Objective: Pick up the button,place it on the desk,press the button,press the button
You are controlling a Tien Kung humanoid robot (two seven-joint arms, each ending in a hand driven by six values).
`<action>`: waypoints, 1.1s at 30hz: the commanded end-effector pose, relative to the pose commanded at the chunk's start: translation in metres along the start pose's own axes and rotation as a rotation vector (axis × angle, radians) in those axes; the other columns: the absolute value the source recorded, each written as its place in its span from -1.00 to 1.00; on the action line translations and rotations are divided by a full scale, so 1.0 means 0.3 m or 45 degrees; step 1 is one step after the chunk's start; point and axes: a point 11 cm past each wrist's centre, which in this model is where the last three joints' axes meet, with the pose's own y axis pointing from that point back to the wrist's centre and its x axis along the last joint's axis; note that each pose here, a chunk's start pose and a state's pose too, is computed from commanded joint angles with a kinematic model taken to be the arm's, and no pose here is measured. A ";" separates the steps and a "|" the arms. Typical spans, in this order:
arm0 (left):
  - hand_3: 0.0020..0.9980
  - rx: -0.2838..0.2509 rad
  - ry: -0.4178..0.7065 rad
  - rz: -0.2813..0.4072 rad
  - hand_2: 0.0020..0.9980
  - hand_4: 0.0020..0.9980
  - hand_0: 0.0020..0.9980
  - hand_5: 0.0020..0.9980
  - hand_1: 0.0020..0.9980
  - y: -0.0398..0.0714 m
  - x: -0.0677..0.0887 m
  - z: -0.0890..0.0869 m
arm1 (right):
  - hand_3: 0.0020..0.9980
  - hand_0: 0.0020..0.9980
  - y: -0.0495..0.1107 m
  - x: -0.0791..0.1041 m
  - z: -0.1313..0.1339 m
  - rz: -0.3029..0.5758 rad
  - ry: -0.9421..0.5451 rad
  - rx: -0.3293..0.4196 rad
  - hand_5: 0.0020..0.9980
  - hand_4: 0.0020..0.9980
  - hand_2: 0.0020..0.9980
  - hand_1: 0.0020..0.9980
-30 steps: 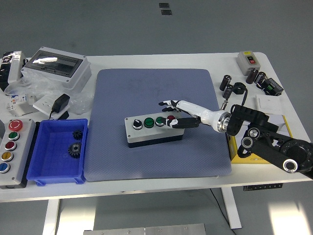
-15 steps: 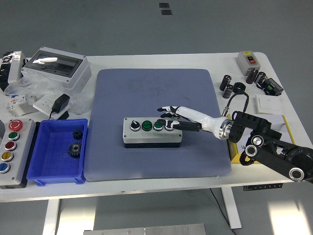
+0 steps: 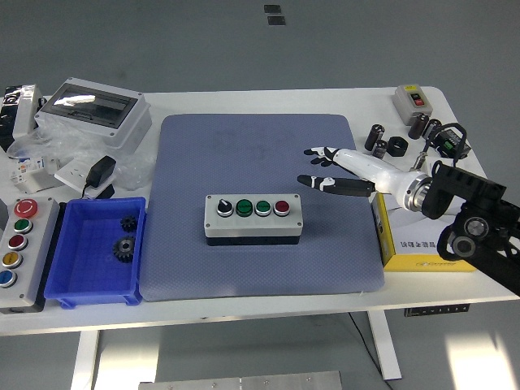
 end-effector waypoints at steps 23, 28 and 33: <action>0.17 0.001 -0.001 0.001 0.03 0.22 0.25 -0.68 0.08 0.000 0.006 0.007 | 0.67 -1.00 -0.074 -0.049 -0.127 -0.369 0.156 -0.046 -0.81 -0.49 -0.42 -0.77; 0.17 -0.003 -0.003 0.000 0.03 0.22 0.25 -0.68 0.08 0.001 0.006 0.012 | 0.67 -1.00 -0.115 -0.064 -0.117 -0.362 0.142 -0.065 -0.81 -0.49 -0.42 -0.77; 0.16 -0.001 -0.003 0.001 0.03 0.22 0.25 -0.66 0.08 0.000 0.007 0.010 | 0.66 -1.00 -0.132 -0.096 -0.101 -0.382 0.142 -0.087 -0.81 -0.51 -0.45 -0.78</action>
